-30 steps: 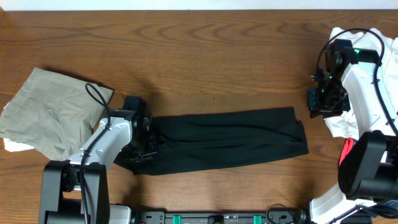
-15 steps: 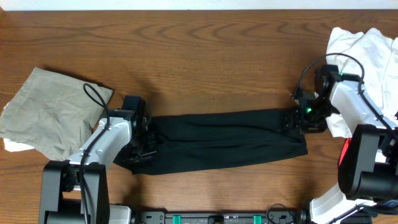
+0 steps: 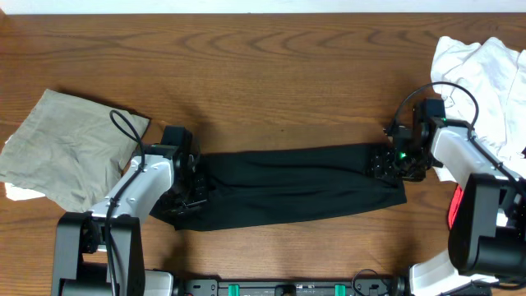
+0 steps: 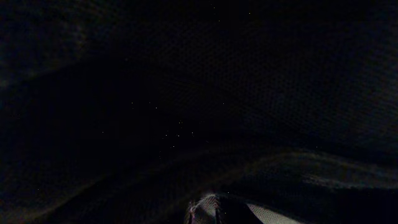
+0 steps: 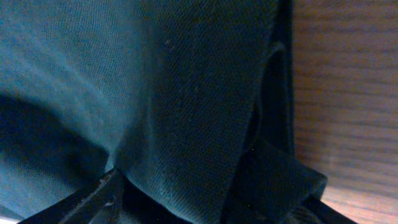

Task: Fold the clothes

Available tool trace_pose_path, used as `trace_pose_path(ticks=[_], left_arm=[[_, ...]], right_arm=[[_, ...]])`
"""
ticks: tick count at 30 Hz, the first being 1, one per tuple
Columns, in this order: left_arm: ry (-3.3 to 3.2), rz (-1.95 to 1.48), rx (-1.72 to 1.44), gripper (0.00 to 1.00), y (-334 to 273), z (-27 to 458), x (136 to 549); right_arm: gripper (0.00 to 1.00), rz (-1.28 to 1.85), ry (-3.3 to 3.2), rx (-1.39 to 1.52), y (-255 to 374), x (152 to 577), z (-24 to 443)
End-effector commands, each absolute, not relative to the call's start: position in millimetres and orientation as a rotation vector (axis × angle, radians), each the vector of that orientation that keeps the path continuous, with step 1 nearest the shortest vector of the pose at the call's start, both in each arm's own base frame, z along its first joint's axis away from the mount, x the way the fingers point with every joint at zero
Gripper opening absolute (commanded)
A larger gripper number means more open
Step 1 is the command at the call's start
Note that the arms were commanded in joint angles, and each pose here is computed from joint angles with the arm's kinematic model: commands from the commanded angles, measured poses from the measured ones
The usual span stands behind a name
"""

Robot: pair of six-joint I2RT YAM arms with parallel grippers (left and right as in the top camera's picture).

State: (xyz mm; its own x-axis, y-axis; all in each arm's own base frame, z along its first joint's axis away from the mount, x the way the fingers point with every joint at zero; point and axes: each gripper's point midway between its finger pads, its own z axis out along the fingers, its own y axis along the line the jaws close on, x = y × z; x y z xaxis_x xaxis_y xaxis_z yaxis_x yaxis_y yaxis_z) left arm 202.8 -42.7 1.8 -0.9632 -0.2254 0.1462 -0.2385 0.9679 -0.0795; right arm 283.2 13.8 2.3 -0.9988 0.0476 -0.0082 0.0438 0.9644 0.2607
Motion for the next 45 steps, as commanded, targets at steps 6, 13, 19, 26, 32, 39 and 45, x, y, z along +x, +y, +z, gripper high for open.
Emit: trace_pose_path(ticks=[6, 13, 19, 26, 32, 39, 45], left_arm=[[-2.974, 0.096, 0.387, 0.14, -35.7, -1.3, 201.3], [-2.969, 0.12, 0.389, 0.14, -38.4, -1.0, 200.9], [-2.949, 0.38, 0.38, 0.14, -68.1, 11.6, 211.6], [-2.991, 0.889, 0.201, 0.3, -117.4, 71.4, 246.7], [-3.141, 0.906, 0.126, 0.36, -112.7, 104.1, 257.6], [-3.164, 0.806, 0.138, 0.38, -102.4, 106.6, 246.6], [-3.171, 0.769, 0.145, 0.38, -98.8, 104.5, 246.1]], right_arm=[[0.57, 0.466, 3.148, 0.144, 19.8, 261.3, -33.9], [0.05, 0.522, 3.094, 0.134, 25.6, 272.6, -31.5], [0.01, 0.505, 3.048, 0.246, 10.4, 292.3, -19.2], [0.01, 0.366, 3.022, 0.364, -29.1, 311.1, 7.7], [0.01, 0.159, 3.006, 0.482, -75.2, 318.4, 39.1], [0.01, -0.046, 2.964, 0.504, -106.8, 331.2, 100.5], [0.01, -0.027, 3.015, 0.356, -61.1, 326.1, 125.2]])
